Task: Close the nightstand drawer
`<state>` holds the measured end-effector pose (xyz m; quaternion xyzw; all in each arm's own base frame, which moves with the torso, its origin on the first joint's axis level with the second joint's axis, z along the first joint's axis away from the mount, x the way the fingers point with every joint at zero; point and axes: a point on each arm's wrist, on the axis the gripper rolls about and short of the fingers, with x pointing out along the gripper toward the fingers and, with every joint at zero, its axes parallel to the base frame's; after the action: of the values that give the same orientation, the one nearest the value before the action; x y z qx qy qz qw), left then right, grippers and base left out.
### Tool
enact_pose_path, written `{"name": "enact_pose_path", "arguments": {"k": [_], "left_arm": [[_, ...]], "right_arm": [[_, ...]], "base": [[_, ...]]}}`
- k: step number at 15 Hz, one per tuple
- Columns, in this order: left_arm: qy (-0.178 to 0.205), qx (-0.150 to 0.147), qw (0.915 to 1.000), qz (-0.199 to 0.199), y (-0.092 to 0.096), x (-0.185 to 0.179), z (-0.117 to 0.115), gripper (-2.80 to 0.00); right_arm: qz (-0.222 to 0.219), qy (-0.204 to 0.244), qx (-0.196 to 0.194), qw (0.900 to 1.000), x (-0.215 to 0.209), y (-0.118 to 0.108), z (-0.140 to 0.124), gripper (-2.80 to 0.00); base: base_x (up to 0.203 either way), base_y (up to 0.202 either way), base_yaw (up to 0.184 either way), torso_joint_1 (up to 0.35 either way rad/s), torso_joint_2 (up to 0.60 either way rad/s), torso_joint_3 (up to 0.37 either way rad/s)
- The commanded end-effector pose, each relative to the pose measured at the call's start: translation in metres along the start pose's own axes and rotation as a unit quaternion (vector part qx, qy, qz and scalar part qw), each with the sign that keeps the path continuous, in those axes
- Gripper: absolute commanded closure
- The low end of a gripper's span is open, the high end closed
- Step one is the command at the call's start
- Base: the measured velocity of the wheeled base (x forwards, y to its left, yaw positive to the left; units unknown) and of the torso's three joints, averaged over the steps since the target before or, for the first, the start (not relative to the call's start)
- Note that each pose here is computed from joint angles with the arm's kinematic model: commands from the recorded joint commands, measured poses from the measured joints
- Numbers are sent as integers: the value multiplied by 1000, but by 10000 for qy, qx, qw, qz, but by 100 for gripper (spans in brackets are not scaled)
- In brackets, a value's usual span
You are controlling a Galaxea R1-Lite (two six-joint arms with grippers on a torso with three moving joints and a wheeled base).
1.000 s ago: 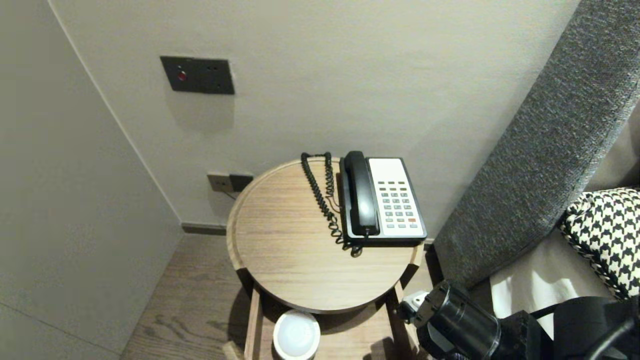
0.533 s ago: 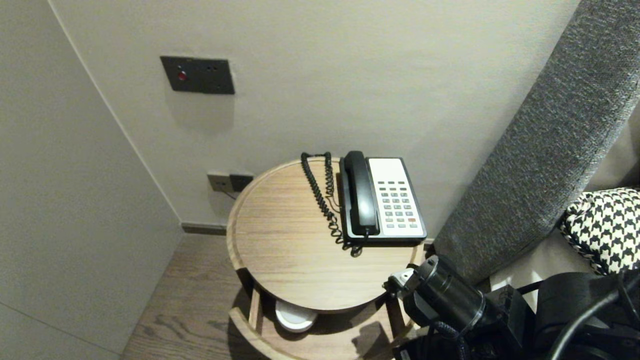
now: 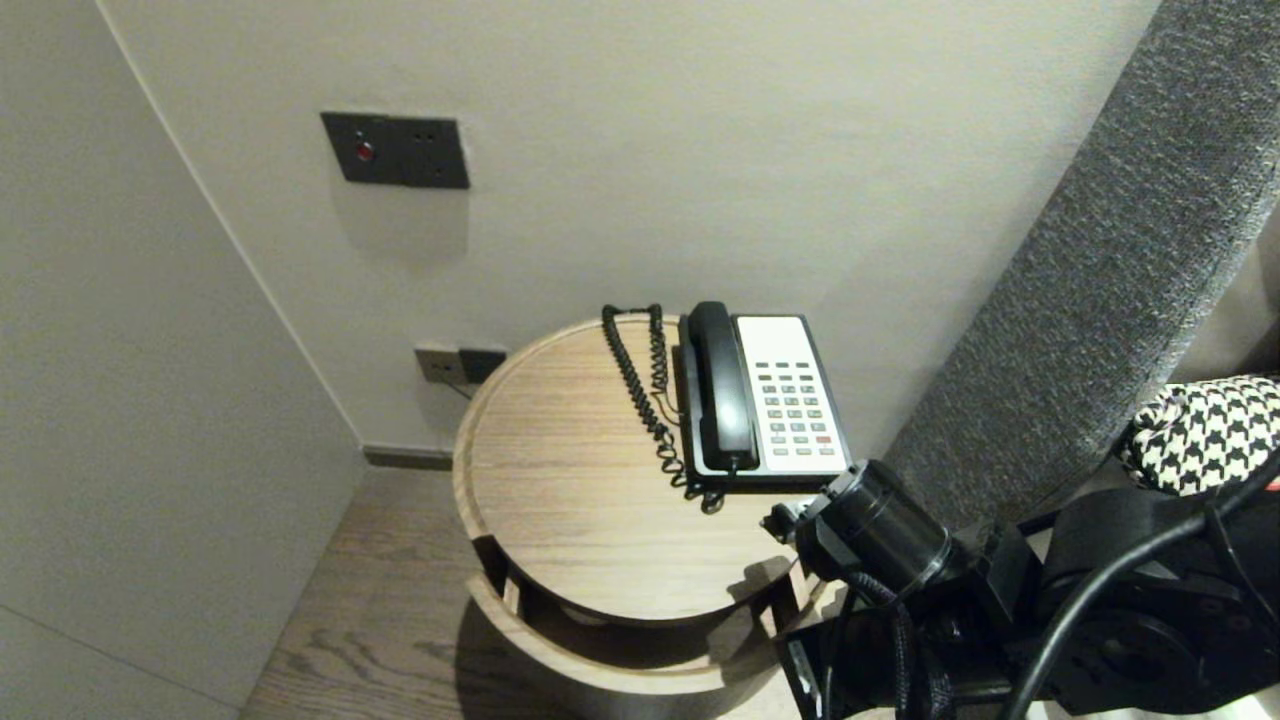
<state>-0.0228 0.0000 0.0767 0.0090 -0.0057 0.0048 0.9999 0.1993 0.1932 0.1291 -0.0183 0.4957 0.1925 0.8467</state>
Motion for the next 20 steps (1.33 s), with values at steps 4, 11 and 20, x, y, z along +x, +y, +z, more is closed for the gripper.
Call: {"name": "enact_pose_path", "arguments": {"k": [4,11,20], "left_arm": [[-11,2,10000,6,0,0,0,0],[-11,2,10000,6,0,0,0,0],[-11,2,10000,6,0,0,0,0]], "right_arm": [[-51,-106,112,9999,3,-1,12,0],[-165,-314,233,9991,1,-5,26,0],[-283,-126,211,9993,1,-6,23,0]], "base": [[0,0,0,0,0,0],[0,0,0,0,0,0],[0,0,0,0,0,0]]}}
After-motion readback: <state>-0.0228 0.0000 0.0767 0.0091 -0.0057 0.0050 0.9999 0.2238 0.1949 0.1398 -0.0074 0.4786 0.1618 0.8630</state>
